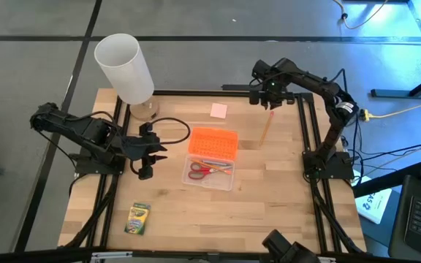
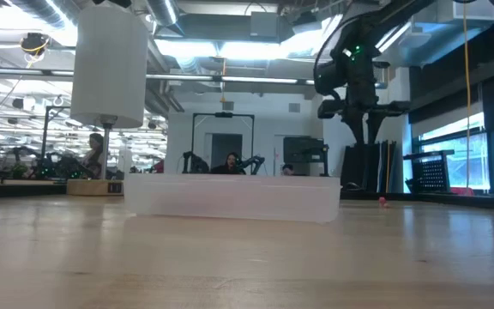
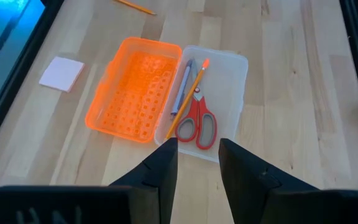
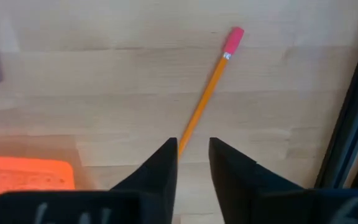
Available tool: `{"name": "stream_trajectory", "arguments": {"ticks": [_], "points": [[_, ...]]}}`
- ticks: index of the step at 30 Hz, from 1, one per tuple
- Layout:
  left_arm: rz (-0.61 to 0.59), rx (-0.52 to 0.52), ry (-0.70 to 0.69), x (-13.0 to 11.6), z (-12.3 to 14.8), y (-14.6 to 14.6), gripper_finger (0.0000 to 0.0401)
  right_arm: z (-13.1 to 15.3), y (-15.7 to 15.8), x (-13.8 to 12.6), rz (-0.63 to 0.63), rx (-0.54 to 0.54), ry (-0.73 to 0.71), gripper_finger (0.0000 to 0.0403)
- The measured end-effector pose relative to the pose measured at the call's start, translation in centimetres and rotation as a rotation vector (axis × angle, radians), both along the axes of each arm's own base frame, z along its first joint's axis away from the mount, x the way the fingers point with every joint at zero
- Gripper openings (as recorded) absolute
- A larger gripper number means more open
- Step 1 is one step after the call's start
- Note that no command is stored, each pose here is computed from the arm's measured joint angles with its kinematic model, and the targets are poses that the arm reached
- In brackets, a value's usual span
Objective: Pack school essentials
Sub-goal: Put the orange pencil into the orange supply box
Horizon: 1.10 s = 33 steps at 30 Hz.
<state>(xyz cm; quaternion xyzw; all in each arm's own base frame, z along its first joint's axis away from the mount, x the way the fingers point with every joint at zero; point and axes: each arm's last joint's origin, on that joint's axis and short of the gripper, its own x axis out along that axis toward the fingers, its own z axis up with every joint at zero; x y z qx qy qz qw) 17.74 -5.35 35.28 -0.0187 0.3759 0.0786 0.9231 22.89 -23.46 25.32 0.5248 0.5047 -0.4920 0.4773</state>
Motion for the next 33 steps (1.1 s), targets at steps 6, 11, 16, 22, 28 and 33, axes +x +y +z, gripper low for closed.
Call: {"name": "stream_trajectory", "arguments": {"ticks": [6,11,16,22,28,33], "points": [[0.001,0.000,0.000,0.0,0.0,0.0,0.0110,-0.3,-0.9,-0.8,-0.051,0.009,0.017,0.0150],[0.005,-0.005,-0.001,0.0,0.0,0.0,0.0110,-0.3,-1.6,-1.3,-0.059,-0.022,0.017,0.0169],[0.006,-0.005,-0.001,0.0,0.0,0.0,0.0110,-0.4,-2.0,-0.9,-0.090,-0.058,-0.015,0.0170],[0.013,-0.013,-0.003,0.0,0.0,0.0,0.0110,-1.7,-2.4,-0.6,-0.094,-0.026,0.014,0.0170],[0.023,-0.024,-0.006,0.0,0.0,0.0,0.0110,-3.1,-2.6,-0.5,-0.087,0.029,0.063,0.0170],[0.024,-0.025,-0.006,0.0,0.0,0.0,0.0110,-3.9,-2.6,-0.8,-0.069,0.092,0.120,0.0159]]}}
